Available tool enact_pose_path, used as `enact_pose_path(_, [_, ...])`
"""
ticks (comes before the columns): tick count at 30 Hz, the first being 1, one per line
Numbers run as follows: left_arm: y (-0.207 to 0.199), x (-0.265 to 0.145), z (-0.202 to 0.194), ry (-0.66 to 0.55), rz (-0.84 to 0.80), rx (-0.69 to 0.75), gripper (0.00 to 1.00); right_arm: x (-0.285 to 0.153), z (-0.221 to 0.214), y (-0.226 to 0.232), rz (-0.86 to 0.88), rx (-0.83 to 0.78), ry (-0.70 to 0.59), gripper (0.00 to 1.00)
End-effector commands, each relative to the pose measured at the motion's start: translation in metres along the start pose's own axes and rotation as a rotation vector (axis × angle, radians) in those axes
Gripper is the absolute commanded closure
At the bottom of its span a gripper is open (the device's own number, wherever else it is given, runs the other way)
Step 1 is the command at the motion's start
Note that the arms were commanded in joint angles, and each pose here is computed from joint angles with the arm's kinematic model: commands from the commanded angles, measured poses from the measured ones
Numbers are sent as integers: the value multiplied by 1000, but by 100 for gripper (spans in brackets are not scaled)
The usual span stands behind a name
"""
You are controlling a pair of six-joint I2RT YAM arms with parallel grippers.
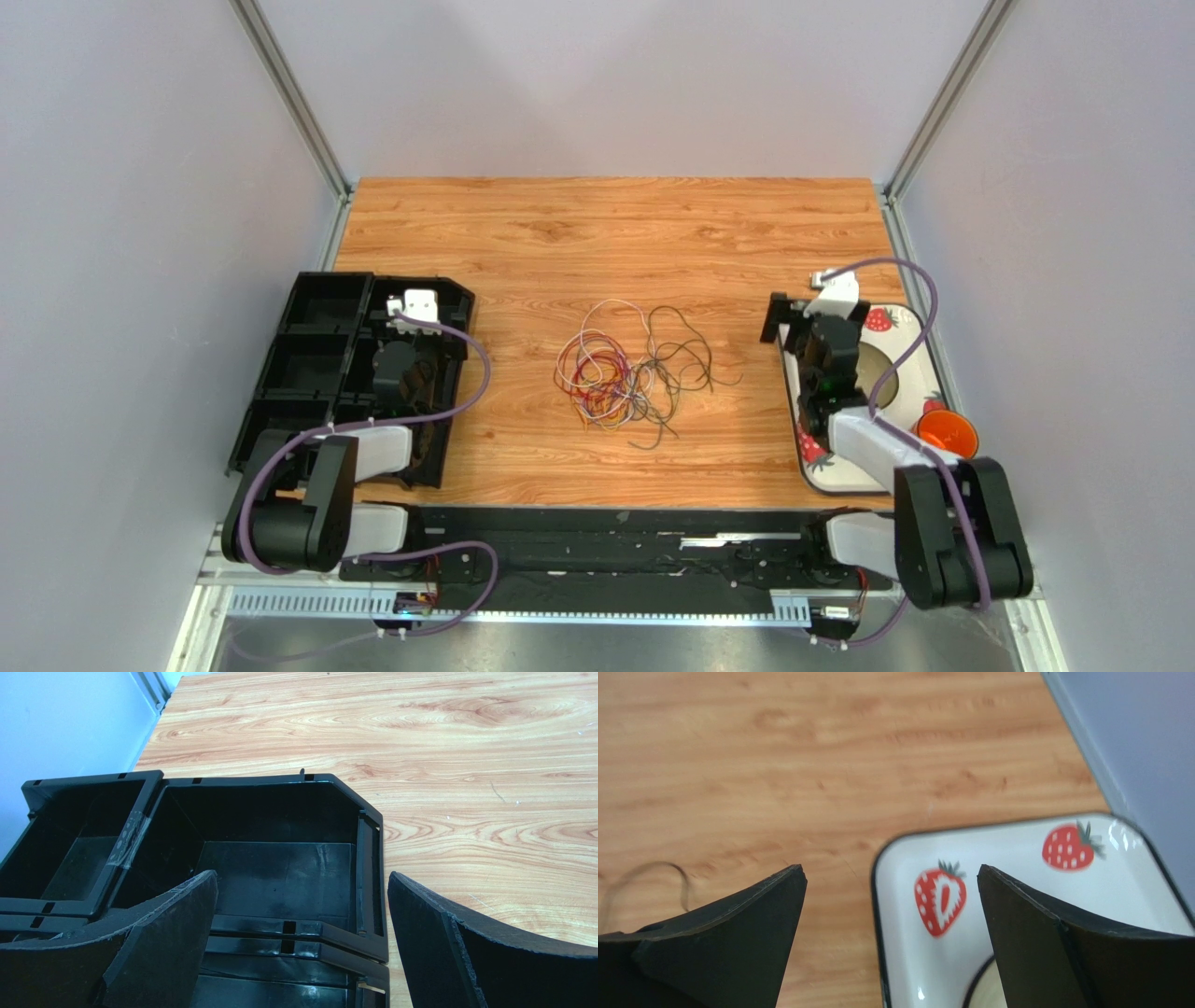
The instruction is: Untangle the cables
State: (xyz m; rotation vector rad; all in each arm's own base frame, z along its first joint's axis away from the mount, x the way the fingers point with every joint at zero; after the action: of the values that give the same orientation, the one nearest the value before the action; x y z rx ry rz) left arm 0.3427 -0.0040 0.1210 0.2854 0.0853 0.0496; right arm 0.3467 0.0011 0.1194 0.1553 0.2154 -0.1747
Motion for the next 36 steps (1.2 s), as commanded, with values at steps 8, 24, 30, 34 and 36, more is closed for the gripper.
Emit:
enact_pose_path(8, [12, 8, 21, -28, 27, -38, 1, -36, 139, 80, 184, 386, 194, 3])
enact_pose_path(24, [-8, -66, 146, 380, -158, -603, 5, -82, 81, 145, 297, 286, 452, 7])
enact_pose_path(30, [-59, -44, 131, 552, -324, -389, 16, -99, 46, 172, 321, 267, 480, 8])
enact_pose_path(34, [-98, -24, 114, 649, -422, -312, 27, -101, 11, 172, 301, 288, 516, 8])
enact_pose_path(36, [-118, -12, 108, 660, -444, -247, 28, -103, 0, 173, 308, 271, 527, 9])
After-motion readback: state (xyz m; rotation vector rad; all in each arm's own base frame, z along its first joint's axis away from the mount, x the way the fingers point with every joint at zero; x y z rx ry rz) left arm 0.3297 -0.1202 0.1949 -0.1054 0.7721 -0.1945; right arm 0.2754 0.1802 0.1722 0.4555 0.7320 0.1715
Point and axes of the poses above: each gripper's point midway between its finger pads, its own x axis out along the fingers, its own y axis along the line the jaws close on, z = x × y, the point moved 2 cm from there along -x, back along the fingers, and after that the axes turned 9 degrees about x, right-handed, at the moved point
